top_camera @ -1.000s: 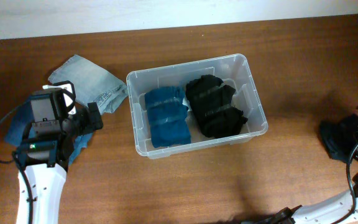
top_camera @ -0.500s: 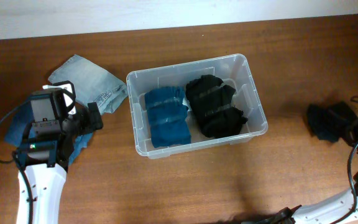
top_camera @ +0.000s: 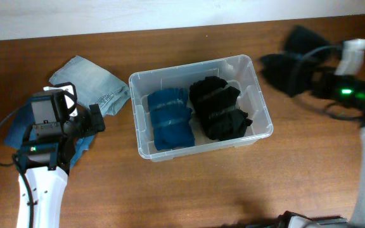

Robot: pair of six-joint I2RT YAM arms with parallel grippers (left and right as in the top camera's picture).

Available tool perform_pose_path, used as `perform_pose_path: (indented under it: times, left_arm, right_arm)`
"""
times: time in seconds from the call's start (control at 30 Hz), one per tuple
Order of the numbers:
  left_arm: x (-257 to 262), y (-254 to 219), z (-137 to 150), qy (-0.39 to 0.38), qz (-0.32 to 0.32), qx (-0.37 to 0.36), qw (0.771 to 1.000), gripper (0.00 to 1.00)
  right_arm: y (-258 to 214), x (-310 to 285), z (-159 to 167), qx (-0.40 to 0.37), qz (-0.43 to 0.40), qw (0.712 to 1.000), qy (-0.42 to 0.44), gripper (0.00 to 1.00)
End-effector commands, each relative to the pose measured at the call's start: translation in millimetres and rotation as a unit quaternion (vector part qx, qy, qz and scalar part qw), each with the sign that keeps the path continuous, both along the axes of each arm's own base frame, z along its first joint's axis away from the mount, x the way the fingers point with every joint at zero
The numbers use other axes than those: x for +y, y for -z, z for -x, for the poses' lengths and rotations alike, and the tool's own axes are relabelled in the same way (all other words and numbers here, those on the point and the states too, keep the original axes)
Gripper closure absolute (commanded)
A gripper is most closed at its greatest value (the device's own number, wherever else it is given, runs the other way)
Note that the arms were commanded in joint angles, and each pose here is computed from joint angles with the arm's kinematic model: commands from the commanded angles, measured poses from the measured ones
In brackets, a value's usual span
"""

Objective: Pack container
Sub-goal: 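Grasp the remaining black cloth piece with the right gripper, then lower the black piece onto the black bundle and press it down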

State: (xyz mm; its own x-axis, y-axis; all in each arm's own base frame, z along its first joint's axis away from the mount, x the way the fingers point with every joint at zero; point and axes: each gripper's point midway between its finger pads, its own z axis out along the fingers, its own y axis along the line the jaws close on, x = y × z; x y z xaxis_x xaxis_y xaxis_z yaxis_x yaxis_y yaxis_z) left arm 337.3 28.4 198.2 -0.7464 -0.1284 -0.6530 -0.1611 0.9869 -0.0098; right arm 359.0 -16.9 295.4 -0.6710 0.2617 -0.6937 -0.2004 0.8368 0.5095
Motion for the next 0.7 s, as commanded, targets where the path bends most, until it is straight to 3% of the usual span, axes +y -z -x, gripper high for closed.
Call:
perform_pose_path:
  times: [0.0,0.27,0.5,0.6,0.67]
  left_arm:
    - [3.4,-7.9,-2.1,0.000,-0.010,-0.008,1.000,0.01]
    - [3.4,-7.9,-2.1,0.000,-0.010,-0.008,1.000,0.01]
    - [3.3,-7.9,-2.1,0.000,-0.010,-0.008,1.000,0.01]
    - [3.3,-7.9,-2.1,0.000,-0.010,-0.008,1.000,0.01]
    - [3.3,-7.9,-2.1,0.000,-0.010,-0.008,1.000,0.01]
  right_arm:
    - [13.0,63.6,-1.8,0.010,0.048,0.995,-0.085,0.92]
    - [93.3,162.6,-8.0,0.100,0.105,0.968,-0.206,0.93]
    - [184.0,195.0,-4.9,0.208,0.112,0.936,-0.262,0.95]
    - [200.3,191.0,-7.2,0.228,0.111,0.932,-0.258,0.80]
    - [200.1,183.1,-10.1,0.230,0.120,0.934,-0.247,0.58]
